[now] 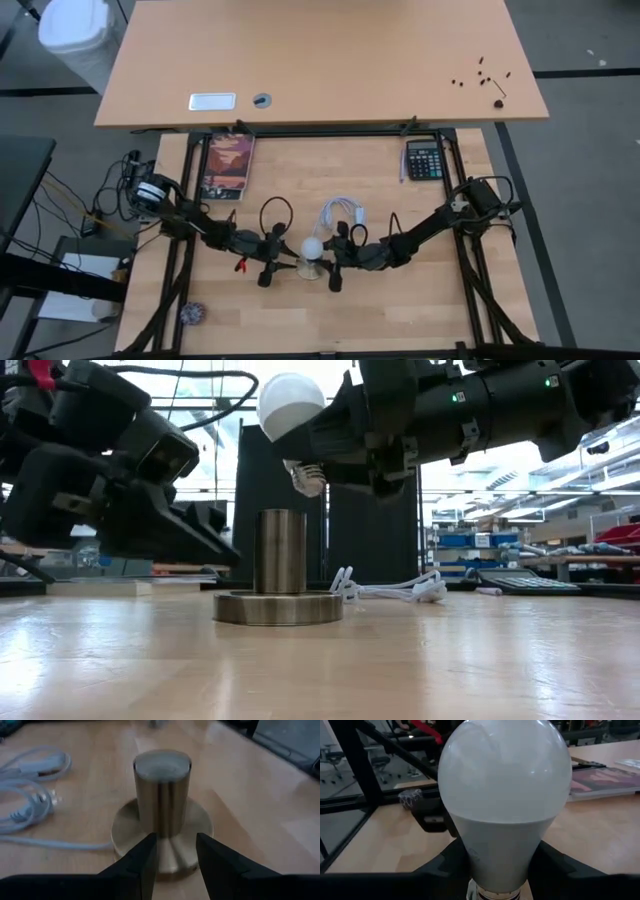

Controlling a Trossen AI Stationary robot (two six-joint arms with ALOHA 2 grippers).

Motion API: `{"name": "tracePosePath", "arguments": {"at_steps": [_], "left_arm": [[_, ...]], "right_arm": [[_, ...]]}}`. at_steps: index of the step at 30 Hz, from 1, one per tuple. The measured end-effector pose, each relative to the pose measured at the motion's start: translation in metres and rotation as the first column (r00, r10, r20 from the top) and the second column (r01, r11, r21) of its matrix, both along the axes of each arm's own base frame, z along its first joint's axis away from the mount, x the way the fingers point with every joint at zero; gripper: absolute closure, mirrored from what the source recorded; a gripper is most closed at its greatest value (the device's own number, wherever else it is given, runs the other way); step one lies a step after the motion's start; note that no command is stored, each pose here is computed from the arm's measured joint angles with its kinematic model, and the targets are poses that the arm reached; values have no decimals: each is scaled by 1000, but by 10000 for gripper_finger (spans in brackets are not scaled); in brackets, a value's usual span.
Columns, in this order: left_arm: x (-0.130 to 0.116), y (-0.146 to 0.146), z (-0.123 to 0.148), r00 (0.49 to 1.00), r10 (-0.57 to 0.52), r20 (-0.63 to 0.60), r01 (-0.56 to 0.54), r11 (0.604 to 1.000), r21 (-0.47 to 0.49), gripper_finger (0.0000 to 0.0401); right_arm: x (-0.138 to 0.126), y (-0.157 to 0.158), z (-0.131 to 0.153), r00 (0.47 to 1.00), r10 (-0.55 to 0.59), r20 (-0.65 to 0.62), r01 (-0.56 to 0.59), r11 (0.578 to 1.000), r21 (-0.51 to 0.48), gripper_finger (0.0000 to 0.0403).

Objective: Screw lightbulb
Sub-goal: Insert the lightbulb into the lamp

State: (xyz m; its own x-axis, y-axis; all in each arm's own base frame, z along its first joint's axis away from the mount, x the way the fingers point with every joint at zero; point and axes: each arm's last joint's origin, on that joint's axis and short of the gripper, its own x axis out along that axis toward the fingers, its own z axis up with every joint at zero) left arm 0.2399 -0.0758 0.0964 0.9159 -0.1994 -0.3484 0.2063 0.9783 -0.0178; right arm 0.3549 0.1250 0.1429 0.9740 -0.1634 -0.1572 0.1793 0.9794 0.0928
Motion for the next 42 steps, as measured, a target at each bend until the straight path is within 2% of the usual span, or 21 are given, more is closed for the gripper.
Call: {"name": "tracePosePath", "arguments": {"at_steps": [9,17,25,32,42], "left_arm": [[1,0,0,1000,1,0,-1,1000,0,259],[1,0,0,1000,-3,9,3,999,35,258],[-4,-3,-9,993,22,-117,-32,996,-83,258],[-6,-5,-11,988,-27,-155,7,991,-131,259],[10,-9,2,997,15,-71,-24,991,-129,259]], "right_arm": [[2,-4,4,998,-33,46,32,999,32,234],[0,1,5,995,-73,64,69,996,63,234],[-8,15,5,990,-122,64,121,992,23,233],[-9,18,5,991,-117,61,116,993,21,233],[-6,14,-4,1000,-28,-6,27,999,-23,233]]}}
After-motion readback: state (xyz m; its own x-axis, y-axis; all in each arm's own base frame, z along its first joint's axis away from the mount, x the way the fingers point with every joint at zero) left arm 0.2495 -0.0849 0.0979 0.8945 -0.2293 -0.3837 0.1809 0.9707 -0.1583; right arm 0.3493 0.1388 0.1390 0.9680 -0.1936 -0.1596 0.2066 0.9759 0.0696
